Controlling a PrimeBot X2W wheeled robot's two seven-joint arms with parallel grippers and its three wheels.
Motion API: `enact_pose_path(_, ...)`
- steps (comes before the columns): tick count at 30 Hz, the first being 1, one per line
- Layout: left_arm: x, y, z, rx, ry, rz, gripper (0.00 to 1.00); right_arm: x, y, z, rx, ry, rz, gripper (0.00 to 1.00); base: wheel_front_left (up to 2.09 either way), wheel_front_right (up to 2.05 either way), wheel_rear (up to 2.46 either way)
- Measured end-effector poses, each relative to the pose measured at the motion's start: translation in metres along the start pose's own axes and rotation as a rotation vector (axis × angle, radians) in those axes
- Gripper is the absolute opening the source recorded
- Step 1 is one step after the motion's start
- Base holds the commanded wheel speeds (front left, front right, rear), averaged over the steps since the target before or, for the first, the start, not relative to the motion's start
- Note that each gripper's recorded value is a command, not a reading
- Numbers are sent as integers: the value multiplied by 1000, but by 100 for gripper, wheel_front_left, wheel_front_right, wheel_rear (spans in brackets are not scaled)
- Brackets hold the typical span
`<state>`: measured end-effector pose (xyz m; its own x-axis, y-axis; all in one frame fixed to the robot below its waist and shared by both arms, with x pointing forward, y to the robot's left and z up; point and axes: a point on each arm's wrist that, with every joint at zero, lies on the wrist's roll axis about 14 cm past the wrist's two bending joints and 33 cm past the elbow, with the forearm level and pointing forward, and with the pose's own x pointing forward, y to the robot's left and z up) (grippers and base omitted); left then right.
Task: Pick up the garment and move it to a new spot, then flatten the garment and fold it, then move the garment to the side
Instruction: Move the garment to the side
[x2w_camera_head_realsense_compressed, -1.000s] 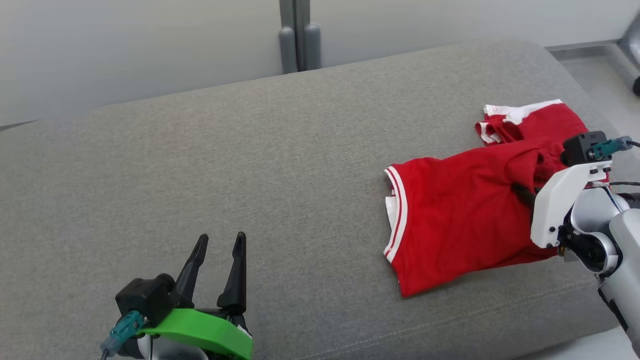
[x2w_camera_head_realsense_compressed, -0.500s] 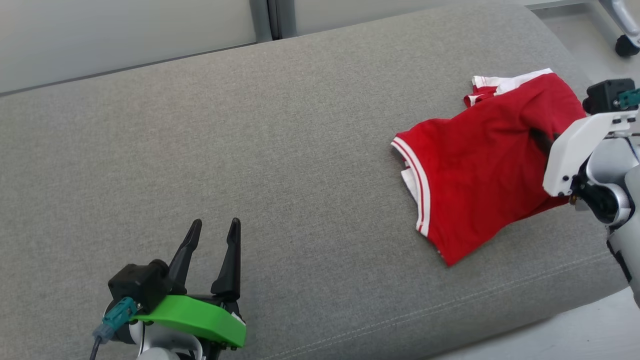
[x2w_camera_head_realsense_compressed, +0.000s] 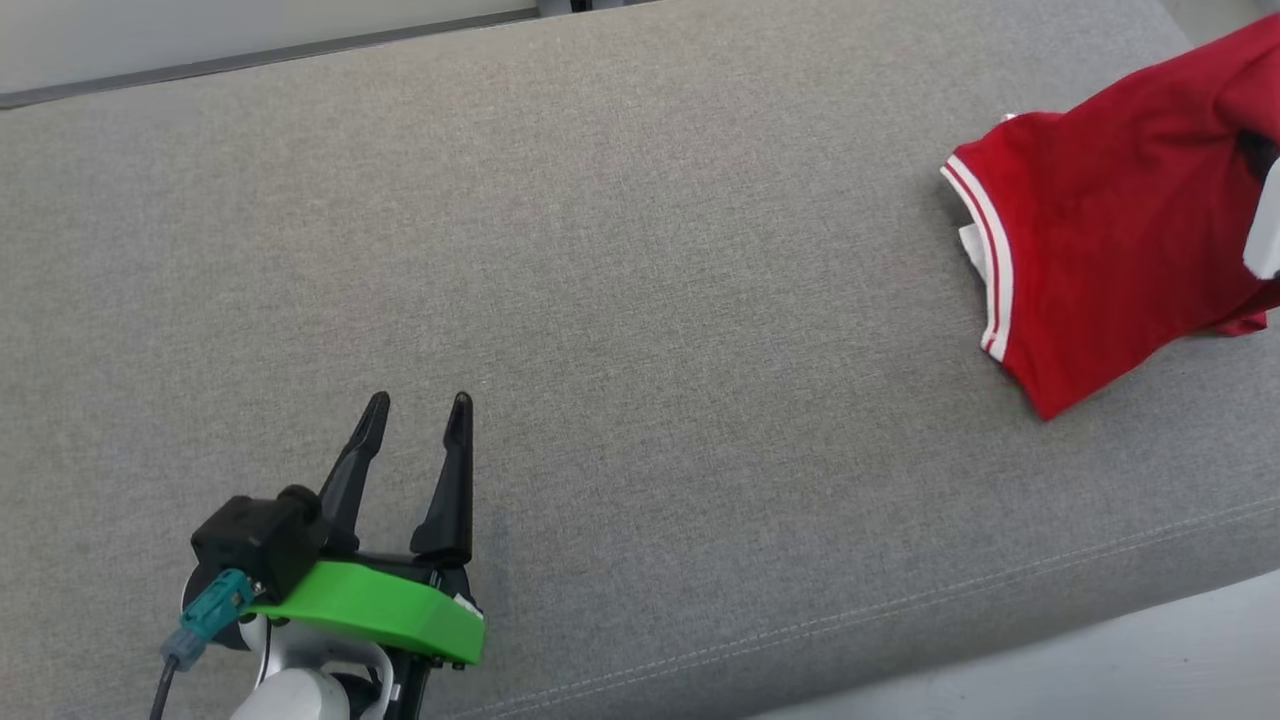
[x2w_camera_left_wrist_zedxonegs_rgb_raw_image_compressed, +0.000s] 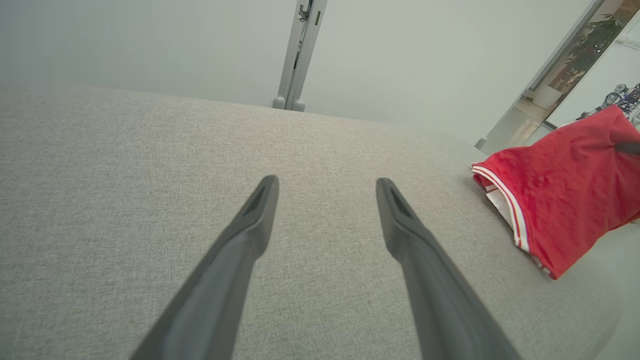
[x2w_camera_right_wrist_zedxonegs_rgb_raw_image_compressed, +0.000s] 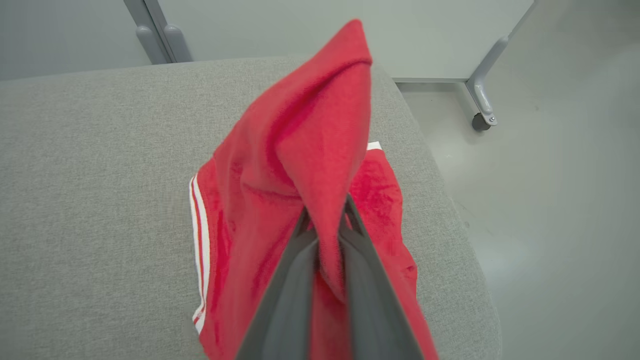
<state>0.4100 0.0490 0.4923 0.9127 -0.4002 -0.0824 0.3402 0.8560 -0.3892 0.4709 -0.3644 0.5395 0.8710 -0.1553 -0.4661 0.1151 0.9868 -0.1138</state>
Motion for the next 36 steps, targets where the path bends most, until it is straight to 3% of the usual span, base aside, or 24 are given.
enact_pose_path(9, 17, 6, 1, 27, 12, -18, 100, 21, -28, -1, -12, 25, -91, 0, 0, 0, 0)
enact_pose_path(22, 26, 36, -11, 75, 81, 21, 100, 67, -62, -59, 91, 131, -235, 0, 0, 0, 0)
enact_pose_path(33, 22, 52, -18, 101, 128, 58, 100, 92, -71, -68, 48, 141, -298, 0, 0, 0, 0)
enact_pose_path(34, 22, 53, -18, 104, 129, 59, 100, 92, -74, -68, 52, 139, -310, 11, 0, 0, 0)
enact_pose_path(35, 21, 54, -18, 106, 133, 60, 100, 92, -77, -70, 52, 146, -319, 40, 0, 0, 0)
enact_pose_path(36, 22, 55, -19, 108, 137, 63, 100, 92, -78, -70, 50, 148, -324, 97, 0, 0, 0)
